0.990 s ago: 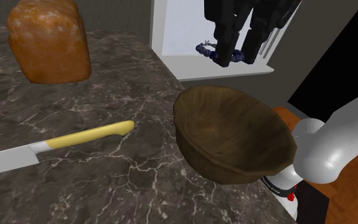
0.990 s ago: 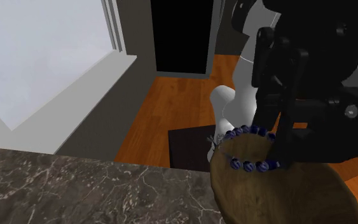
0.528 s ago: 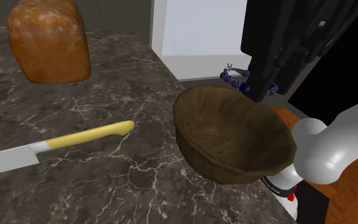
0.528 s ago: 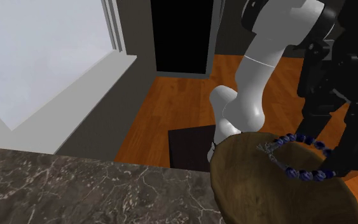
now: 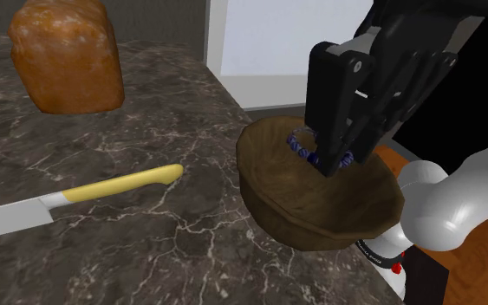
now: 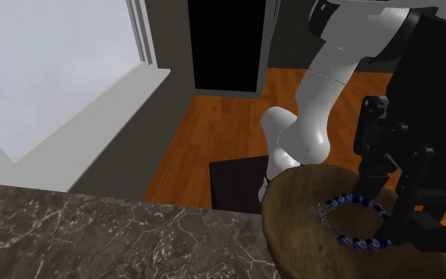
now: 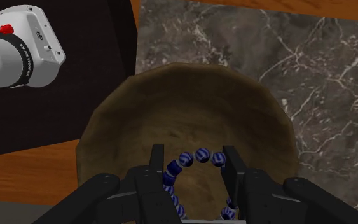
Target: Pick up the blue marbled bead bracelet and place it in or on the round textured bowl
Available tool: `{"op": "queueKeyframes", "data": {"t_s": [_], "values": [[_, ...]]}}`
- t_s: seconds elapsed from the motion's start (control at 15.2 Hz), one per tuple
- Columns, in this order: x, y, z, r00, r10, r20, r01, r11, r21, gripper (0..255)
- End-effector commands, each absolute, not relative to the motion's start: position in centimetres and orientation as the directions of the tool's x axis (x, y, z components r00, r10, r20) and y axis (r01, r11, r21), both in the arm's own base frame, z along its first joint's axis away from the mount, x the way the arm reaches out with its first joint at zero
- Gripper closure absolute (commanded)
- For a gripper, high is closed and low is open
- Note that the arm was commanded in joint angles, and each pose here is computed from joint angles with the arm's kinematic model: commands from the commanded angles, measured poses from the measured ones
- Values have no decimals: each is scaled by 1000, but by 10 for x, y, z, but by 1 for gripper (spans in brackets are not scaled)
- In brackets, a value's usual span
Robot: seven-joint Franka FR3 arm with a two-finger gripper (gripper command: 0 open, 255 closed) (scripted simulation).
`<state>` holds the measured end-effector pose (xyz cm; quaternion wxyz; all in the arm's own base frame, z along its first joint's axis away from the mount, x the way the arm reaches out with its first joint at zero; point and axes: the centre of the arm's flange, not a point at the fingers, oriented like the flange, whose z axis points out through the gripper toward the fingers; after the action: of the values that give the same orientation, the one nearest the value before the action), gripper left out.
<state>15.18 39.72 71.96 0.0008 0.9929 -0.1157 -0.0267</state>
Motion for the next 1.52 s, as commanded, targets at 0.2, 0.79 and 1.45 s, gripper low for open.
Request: {"op": "queueKeyframes", "data": {"t_s": [0.2, 0.79, 1.45], "values": [[151, 397, 700, 972, -230, -53, -230, -973, 7, 255], [151, 397, 701, 972, -230, -53, -230, -973, 7, 0], [154, 397, 750, 972, -230, -53, -230, -973, 7, 0]]}}
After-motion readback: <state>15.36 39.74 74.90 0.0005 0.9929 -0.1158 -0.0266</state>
